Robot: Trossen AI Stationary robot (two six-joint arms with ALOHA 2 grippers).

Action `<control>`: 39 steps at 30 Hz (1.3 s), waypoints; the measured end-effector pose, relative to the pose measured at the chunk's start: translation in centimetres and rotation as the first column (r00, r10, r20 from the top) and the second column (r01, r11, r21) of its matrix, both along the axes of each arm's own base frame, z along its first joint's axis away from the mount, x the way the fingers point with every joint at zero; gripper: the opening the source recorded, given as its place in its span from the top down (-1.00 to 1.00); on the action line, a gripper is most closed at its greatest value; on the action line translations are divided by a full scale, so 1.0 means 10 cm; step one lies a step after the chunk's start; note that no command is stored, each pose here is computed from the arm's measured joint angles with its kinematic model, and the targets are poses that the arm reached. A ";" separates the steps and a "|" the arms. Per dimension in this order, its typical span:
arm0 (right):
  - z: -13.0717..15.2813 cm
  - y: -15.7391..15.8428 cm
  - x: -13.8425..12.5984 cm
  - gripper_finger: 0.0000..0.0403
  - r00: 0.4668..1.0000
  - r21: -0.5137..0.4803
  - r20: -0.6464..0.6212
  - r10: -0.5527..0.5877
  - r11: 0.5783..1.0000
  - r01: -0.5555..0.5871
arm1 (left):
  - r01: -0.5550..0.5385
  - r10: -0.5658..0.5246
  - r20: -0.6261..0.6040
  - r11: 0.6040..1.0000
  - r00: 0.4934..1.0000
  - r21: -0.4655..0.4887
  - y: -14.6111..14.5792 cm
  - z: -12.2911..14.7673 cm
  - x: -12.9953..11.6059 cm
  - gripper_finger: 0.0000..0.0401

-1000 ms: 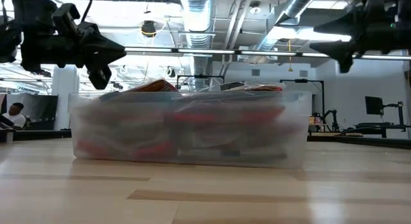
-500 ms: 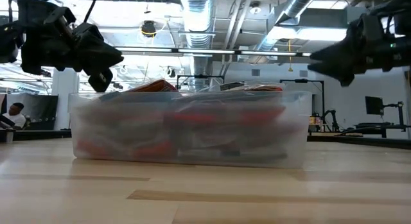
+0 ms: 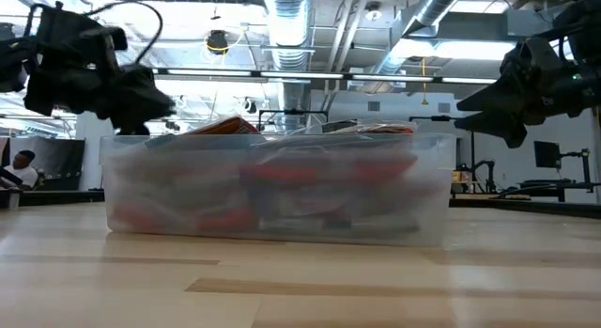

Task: Sort popcorn bags into baskets
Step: Return to Home Position

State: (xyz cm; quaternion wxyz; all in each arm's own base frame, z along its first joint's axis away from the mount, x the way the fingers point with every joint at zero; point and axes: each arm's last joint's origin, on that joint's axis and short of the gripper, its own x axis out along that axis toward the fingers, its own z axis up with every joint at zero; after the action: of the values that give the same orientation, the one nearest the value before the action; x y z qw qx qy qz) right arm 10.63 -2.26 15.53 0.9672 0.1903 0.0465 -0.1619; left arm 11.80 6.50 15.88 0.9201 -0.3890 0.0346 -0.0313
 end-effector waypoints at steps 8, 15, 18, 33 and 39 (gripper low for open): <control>0.00 0.00 0.00 -0.19 1.000 0.000 0.000 -0.002 1.000 0.002 | -0.229 0.201 -0.232 0.968 0.952 -0.102 -0.14 -0.19 -0.01 0.81; 0.00 0.00 0.00 -0.19 1.000 0.000 0.004 -0.002 1.000 0.002 | -0.418 0.413 -0.182 0.908 0.892 0.012 -0.34 -0.09 -0.11 0.81; 0.00 0.00 0.00 -0.19 1.000 0.001 0.002 -0.004 1.000 0.004 | -0.433 0.431 -0.069 0.902 0.899 -0.001 -0.38 0.02 -0.17 0.81; 0.00 0.00 0.00 -0.19 1.000 -0.001 0.003 -0.002 1.000 0.002 | -0.411 0.412 0.061 0.911 0.909 -0.031 -0.42 0.14 -0.25 0.81; 0.00 0.00 0.00 -0.19 1.000 0.000 0.002 -0.003 1.000 0.003 | -0.411 0.412 0.055 0.911 0.909 -0.029 -0.42 0.13 -0.25 0.81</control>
State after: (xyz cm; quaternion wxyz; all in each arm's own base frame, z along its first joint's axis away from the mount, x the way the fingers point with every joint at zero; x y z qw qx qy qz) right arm 10.64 -2.26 15.52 0.9670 0.1904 0.0450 -0.1631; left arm 9.32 2.32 17.19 0.9033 -0.3943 -0.0760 0.1513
